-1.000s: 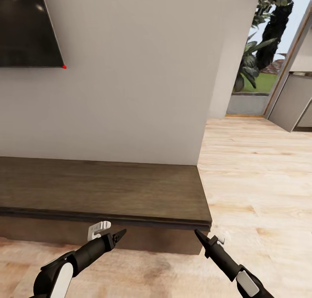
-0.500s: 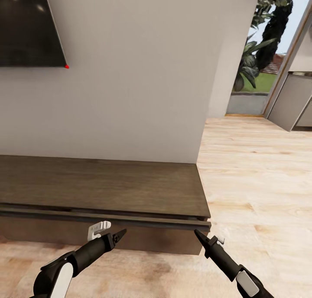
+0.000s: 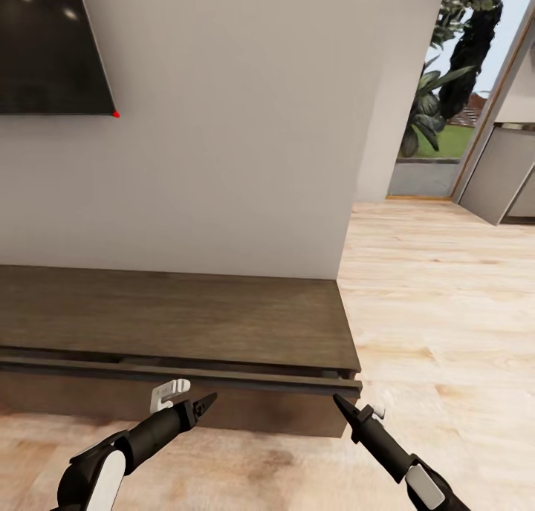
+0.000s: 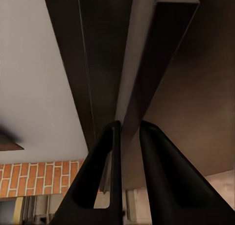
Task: Place each of the two pumpkins and all three candles from the living room inside a cabinet in the living room (use any cabinet), then make sure every cabinet is closed, and position the cauldron so it is next to a table in the living room.
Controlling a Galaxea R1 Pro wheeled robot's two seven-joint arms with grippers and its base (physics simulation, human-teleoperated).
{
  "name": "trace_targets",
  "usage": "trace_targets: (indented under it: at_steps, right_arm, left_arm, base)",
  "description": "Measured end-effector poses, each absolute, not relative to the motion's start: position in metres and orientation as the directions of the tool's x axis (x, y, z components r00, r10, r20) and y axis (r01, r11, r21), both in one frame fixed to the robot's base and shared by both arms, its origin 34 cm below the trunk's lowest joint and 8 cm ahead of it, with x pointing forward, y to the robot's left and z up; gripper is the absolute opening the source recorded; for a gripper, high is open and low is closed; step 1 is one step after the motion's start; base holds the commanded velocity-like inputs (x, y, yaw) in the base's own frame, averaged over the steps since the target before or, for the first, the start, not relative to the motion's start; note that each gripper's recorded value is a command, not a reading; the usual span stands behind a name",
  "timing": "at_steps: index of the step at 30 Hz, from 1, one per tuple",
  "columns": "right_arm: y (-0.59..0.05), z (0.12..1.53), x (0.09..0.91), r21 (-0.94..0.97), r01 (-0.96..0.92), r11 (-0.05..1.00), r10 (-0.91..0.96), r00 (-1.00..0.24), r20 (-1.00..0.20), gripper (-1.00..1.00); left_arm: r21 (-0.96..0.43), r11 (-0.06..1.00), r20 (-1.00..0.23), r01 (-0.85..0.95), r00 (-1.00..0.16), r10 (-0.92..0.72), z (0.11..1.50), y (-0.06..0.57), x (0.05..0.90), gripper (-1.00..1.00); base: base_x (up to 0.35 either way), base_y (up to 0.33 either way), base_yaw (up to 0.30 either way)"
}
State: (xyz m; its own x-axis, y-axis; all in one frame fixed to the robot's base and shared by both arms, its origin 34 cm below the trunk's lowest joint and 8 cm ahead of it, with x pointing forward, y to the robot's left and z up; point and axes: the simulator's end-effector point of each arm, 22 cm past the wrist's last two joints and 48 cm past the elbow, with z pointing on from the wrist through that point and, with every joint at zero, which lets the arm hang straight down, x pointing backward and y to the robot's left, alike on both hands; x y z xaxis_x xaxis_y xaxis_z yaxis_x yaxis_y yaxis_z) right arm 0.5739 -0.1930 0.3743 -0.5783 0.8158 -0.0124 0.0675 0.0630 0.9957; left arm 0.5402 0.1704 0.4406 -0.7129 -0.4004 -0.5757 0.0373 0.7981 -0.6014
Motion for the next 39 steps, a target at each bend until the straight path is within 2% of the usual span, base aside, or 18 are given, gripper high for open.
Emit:
trace_targets:
  at_steps: [15,39]
  right_arm:
    - [-0.1918,0.3746,0.5715,0.995,0.060,0.076,0.802,-0.597,-0.025,-1.00]
    - [-0.1919,0.3746,0.5709,0.995,0.059,0.078,0.799,-0.601,-0.027,-1.00]
  left_arm:
    - [-0.602,0.798,-0.576,0.038,-0.713,-0.400,0.4406,0.1703,0.5401,1.00]
    - [-0.602,0.797,-0.575,0.038,-0.713,-0.400,0.4405,0.1701,0.5400,1.00]
  base:
    - [-0.086,0.000,0.000]
    - [-0.006,0.000,0.000]
